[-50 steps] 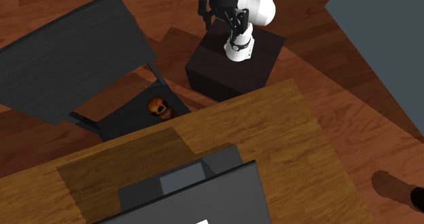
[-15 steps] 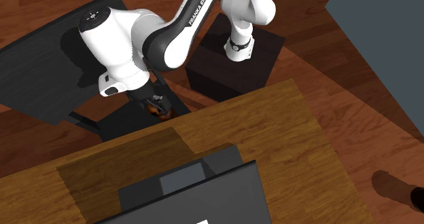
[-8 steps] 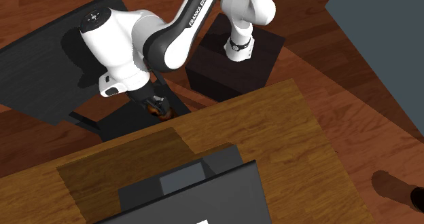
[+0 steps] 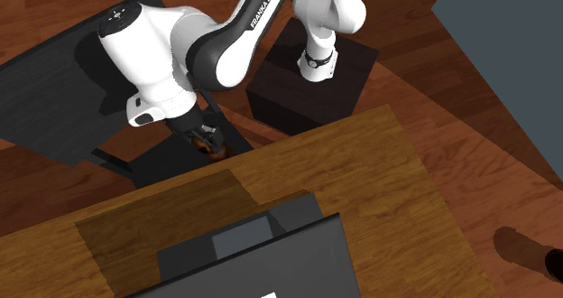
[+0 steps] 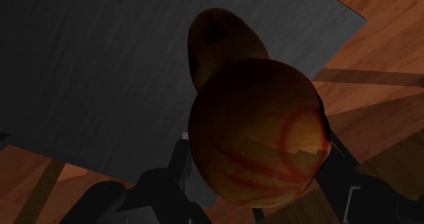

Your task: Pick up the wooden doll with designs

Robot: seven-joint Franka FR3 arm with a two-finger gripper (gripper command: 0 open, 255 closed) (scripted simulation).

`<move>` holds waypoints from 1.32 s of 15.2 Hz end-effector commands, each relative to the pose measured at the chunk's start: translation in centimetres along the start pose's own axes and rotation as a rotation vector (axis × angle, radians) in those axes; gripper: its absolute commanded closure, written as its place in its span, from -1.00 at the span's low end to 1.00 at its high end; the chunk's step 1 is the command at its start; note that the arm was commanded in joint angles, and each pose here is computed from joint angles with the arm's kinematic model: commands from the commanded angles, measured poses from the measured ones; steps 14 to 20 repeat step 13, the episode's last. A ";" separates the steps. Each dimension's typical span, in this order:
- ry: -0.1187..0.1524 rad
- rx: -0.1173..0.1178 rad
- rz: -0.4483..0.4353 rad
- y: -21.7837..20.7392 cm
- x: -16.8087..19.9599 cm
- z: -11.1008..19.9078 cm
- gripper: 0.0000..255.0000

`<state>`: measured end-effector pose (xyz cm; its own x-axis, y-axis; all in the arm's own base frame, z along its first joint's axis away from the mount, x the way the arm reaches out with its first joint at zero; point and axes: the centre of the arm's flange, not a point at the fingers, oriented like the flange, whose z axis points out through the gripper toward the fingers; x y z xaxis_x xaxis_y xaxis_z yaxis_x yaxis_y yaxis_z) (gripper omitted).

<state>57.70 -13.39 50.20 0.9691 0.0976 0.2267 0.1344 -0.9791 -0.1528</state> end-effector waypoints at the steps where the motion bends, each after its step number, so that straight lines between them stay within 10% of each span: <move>1: 0.001 0.000 0.000 -0.1 0.2 -1.1 1.00; 20: 0.001 0.000 0.000 -0.9 1.4 -6.3 1.00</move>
